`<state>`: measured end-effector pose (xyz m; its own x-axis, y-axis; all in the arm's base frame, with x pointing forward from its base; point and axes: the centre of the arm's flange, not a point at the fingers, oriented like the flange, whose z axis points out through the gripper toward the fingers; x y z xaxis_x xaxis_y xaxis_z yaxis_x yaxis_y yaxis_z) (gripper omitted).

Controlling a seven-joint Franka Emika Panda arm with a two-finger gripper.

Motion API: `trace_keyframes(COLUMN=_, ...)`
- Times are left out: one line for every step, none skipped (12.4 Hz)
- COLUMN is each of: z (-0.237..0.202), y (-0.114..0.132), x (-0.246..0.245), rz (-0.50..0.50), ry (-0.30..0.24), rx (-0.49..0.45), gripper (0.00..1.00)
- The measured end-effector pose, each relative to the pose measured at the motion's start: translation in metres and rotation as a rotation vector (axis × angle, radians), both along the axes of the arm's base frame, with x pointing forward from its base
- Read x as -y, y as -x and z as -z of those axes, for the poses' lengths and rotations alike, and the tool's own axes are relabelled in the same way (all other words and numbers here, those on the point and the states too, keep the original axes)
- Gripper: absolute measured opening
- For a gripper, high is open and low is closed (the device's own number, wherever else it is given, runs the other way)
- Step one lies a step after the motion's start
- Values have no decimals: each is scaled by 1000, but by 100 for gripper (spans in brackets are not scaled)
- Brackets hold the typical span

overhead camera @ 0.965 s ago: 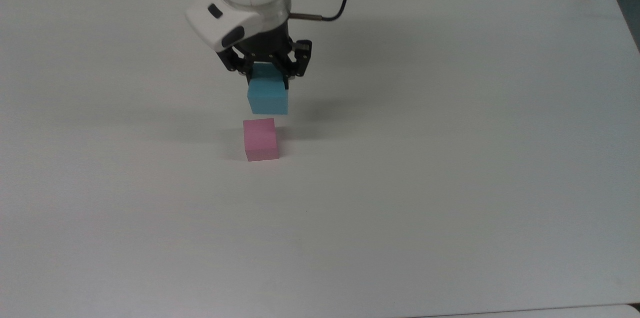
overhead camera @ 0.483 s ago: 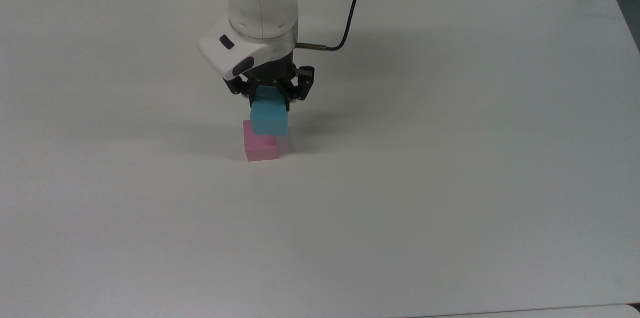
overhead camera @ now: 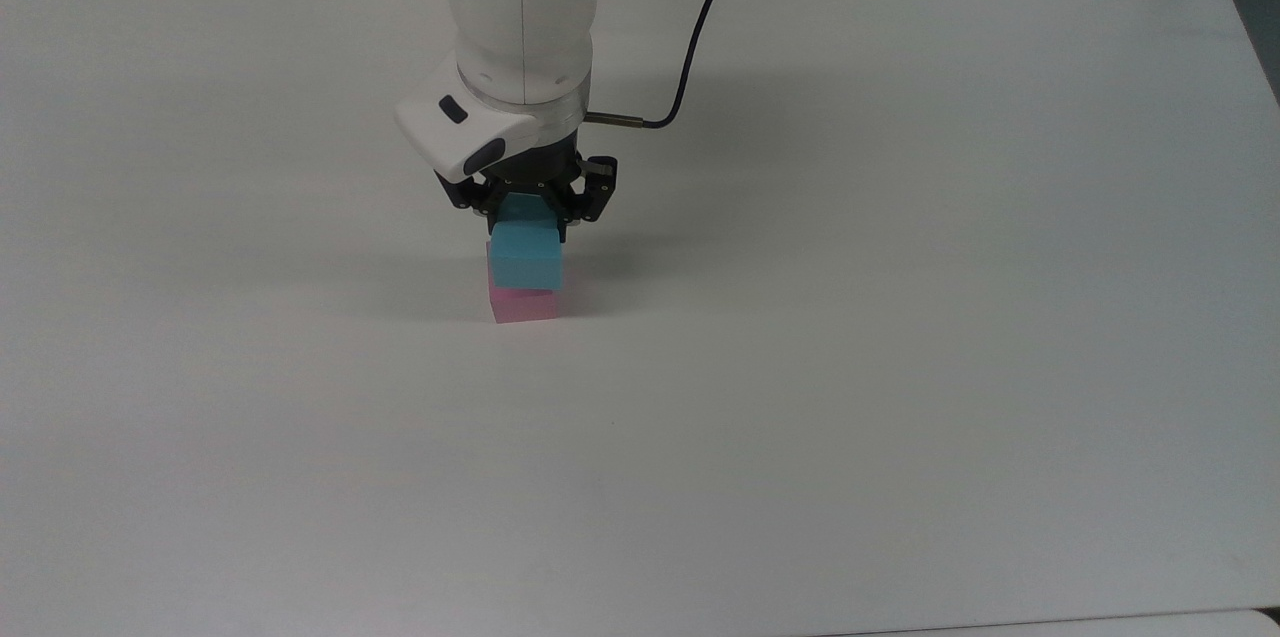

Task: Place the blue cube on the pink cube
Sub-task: 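Lower the light-blue cube onto the pink cube's top face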

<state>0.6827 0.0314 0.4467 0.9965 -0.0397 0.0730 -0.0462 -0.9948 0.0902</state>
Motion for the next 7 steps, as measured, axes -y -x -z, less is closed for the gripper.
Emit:
trace_keyframes(z=4, y=1, x=1, rz=0, ry=3, rx=-3, gripper=58)
trace_keyframes(z=8, y=1, x=2, rz=0, ry=4, rx=-6, gripper=58)
trace_keyframes(z=15, y=3, x=3, rz=-1, ry=11, rx=-15, gripper=58)
trace_keyframes(z=18, y=4, x=4, rz=-3, ry=17, rx=-20, gripper=58)
trace_keyframes(z=21, y=5, x=4, rz=-6, ry=25, rx=-25, gripper=55)
trace_keyframes(z=23, y=5, x=5, rz=-7, ry=29, rx=-28, gripper=54)
trace_keyframes(z=26, y=6, x=6, rz=-10, ry=37, rx=-29, gripper=54)
